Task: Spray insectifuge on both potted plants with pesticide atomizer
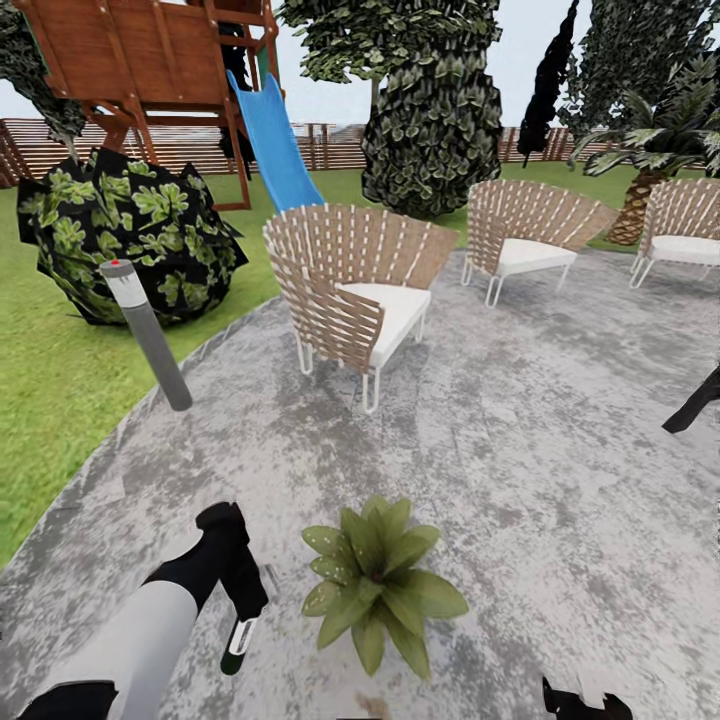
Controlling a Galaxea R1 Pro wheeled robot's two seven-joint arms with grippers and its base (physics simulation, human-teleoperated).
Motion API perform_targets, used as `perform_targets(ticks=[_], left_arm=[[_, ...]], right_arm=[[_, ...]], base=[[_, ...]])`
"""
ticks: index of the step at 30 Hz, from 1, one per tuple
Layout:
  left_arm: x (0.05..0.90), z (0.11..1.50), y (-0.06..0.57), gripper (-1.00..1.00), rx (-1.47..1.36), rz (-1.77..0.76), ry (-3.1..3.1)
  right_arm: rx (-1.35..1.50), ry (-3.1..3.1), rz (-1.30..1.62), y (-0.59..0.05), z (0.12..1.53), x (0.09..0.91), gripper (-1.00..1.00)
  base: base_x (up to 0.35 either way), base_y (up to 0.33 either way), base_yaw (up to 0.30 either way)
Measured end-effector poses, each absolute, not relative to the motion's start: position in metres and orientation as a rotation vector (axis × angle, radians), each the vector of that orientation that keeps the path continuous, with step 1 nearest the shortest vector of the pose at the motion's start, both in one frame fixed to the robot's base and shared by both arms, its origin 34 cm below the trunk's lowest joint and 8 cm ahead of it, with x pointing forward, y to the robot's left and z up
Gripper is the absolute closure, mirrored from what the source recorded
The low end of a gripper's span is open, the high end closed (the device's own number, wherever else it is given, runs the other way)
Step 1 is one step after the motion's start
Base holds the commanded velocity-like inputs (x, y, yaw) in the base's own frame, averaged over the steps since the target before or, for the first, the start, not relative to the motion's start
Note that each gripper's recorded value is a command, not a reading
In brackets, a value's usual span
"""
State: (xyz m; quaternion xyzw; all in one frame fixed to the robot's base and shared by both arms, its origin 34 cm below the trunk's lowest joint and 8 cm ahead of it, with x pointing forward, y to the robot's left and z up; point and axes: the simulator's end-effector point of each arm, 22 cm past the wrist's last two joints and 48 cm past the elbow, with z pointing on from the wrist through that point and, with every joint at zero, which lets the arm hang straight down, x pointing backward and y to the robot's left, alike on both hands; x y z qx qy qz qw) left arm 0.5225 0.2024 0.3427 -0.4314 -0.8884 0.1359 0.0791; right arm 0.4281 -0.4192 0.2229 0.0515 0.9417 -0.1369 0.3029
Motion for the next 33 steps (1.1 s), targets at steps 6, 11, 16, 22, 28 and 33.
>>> perform_targets(ticks=[6,11,16,22,28,33], left_arm=[[0.528,0.347,0.203,1.0,-1.255,0.394,-2.676],[0.532,0.358,0.195,1.0,-1.246,0.452,-2.665],[0.521,0.365,0.195,1.0,-1.238,0.482,-2.6],[0.517,0.368,0.198,1.0,-1.235,0.473,-2.565],[0.517,0.368,0.2,1.0,-1.232,0.468,-2.565],[0.518,0.368,0.202,1.0,-1.232,0.458,-2.569]], right_arm=[[0.136,2.497,-0.361,-0.418,0.223,0.428,-1.0],[0.136,2.496,-0.361,-0.418,0.223,0.428,-1.0],[0.136,2.496,-0.361,-0.418,0.223,0.428,-1.0],[0.138,2.496,-0.362,-0.418,0.223,0.428,-1.0],[0.137,2.496,-0.362,-0.418,0.223,0.428,-1.0],[0.137,2.497,-0.361,-0.417,0.223,0.428,-1.0]], base=[[-0.287,-0.15,0.247],[-0.067,-0.251,0.277],[-0.002,-0.273,0.204],[0.0,-0.276,0.015],[-0.104,-0.263,0.102],[-0.221,-0.21,0.267]])
